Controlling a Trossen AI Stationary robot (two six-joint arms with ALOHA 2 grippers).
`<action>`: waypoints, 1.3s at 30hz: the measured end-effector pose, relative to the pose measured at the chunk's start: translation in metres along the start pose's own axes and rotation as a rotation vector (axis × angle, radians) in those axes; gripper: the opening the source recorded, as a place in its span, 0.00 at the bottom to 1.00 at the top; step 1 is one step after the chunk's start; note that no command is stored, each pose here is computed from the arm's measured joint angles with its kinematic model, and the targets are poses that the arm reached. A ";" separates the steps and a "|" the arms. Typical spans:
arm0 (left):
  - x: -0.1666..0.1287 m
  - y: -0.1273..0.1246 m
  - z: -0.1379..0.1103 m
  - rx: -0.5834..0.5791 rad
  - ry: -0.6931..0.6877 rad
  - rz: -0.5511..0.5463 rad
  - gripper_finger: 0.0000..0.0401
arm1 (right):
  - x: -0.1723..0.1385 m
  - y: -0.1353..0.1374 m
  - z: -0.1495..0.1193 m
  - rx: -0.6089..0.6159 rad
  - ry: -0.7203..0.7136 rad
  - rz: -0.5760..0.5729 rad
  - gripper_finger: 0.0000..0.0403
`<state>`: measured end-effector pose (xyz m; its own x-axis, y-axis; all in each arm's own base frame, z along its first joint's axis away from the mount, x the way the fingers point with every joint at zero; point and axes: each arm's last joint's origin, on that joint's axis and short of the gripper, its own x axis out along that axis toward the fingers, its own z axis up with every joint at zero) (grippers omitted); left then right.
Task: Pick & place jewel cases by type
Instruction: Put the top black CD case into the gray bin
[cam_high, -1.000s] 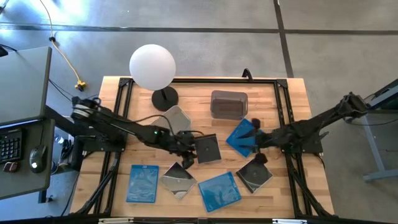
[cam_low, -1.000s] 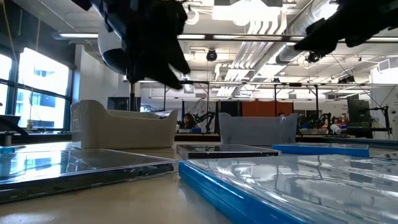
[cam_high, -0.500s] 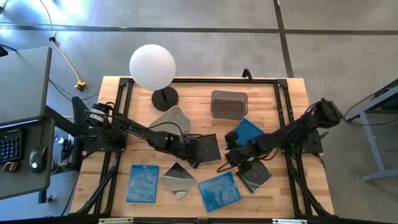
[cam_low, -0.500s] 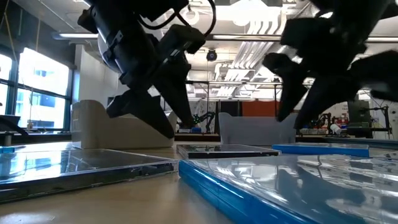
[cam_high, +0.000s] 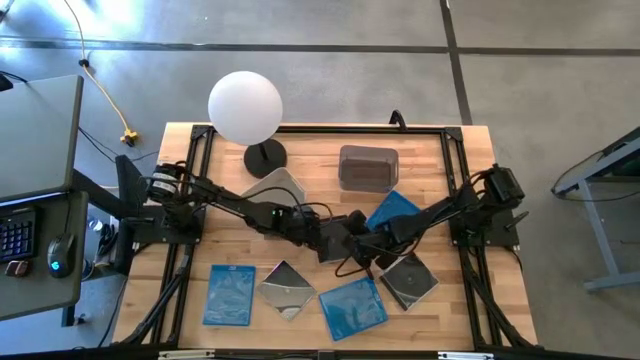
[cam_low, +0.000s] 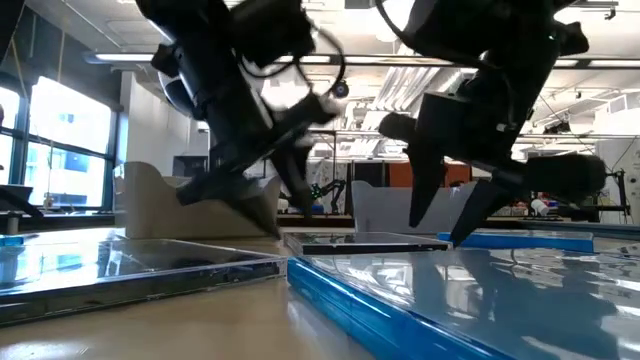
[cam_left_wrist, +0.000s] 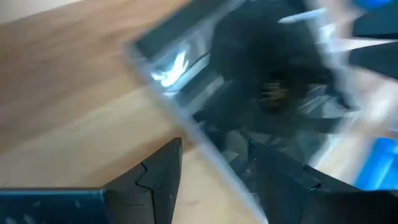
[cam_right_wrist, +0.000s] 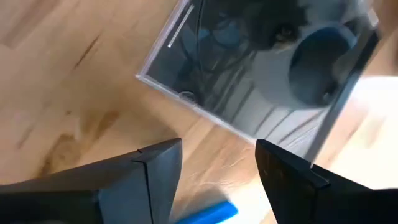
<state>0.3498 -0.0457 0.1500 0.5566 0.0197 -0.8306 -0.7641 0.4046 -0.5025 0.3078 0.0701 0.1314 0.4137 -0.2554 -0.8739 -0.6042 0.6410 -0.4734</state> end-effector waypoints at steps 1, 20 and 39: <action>0.005 0.000 0.002 -0.006 0.004 -0.011 0.45 | 0.001 -0.001 0.000 -0.012 -0.003 -0.002 0.50; 0.016 0.001 0.006 0.045 0.050 -0.050 0.45 | -0.009 0.007 0.029 -0.058 -0.259 -0.016 0.50; 0.015 -0.013 0.008 0.198 0.097 -0.160 0.45 | -0.013 0.020 0.034 0.009 -0.252 0.001 0.50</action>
<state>0.3708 -0.0432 0.1461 0.6242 -0.1432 -0.7680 -0.5848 0.5663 -0.5808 0.3139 0.1105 0.1372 0.5707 -0.0674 -0.8184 -0.5989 0.6477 -0.4710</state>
